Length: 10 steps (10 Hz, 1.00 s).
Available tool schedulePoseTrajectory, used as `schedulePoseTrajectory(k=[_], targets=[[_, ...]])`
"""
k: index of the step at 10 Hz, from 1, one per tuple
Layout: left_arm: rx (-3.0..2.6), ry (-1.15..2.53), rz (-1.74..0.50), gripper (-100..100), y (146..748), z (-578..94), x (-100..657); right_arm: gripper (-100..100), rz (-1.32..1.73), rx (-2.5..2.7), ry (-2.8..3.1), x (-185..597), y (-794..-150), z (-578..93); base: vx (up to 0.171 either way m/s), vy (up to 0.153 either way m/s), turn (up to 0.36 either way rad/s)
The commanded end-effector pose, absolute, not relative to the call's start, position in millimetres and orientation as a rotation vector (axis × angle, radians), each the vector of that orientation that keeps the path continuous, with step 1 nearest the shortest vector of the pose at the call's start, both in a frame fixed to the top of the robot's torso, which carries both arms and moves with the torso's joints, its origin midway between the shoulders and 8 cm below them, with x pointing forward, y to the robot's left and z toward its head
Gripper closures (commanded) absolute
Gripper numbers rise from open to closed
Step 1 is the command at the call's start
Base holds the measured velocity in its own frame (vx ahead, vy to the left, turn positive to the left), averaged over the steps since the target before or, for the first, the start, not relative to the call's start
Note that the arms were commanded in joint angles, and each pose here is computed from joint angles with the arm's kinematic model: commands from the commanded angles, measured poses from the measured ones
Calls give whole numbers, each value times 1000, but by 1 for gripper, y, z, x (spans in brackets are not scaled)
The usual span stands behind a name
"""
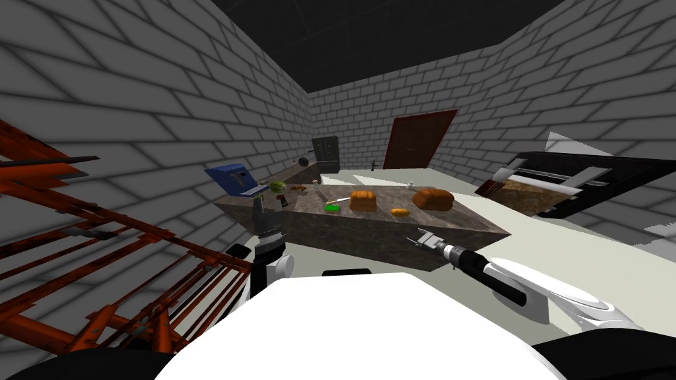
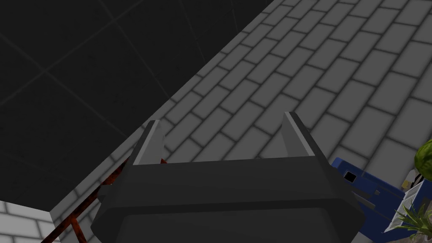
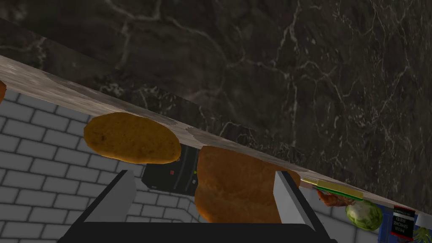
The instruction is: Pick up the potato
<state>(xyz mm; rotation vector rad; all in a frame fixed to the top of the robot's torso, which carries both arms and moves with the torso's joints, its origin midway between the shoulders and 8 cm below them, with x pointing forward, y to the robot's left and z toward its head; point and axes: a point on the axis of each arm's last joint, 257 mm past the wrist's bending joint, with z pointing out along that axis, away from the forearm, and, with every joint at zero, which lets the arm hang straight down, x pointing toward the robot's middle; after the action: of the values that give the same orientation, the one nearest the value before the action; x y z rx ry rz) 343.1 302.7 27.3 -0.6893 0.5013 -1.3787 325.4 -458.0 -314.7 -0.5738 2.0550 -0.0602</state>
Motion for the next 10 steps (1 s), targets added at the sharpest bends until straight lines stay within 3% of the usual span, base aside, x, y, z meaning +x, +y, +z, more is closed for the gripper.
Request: schedulePoseTrajectory(k=[1,10], targets=[[-689,501,-1379,0,303,27,343,-100,-100,-630,2071,323,-468,-317,24,40,41],[-689,501,-1379,0,303,27,343,-100,-426,-1055,2171,294,-568,-321,45,47,70]])
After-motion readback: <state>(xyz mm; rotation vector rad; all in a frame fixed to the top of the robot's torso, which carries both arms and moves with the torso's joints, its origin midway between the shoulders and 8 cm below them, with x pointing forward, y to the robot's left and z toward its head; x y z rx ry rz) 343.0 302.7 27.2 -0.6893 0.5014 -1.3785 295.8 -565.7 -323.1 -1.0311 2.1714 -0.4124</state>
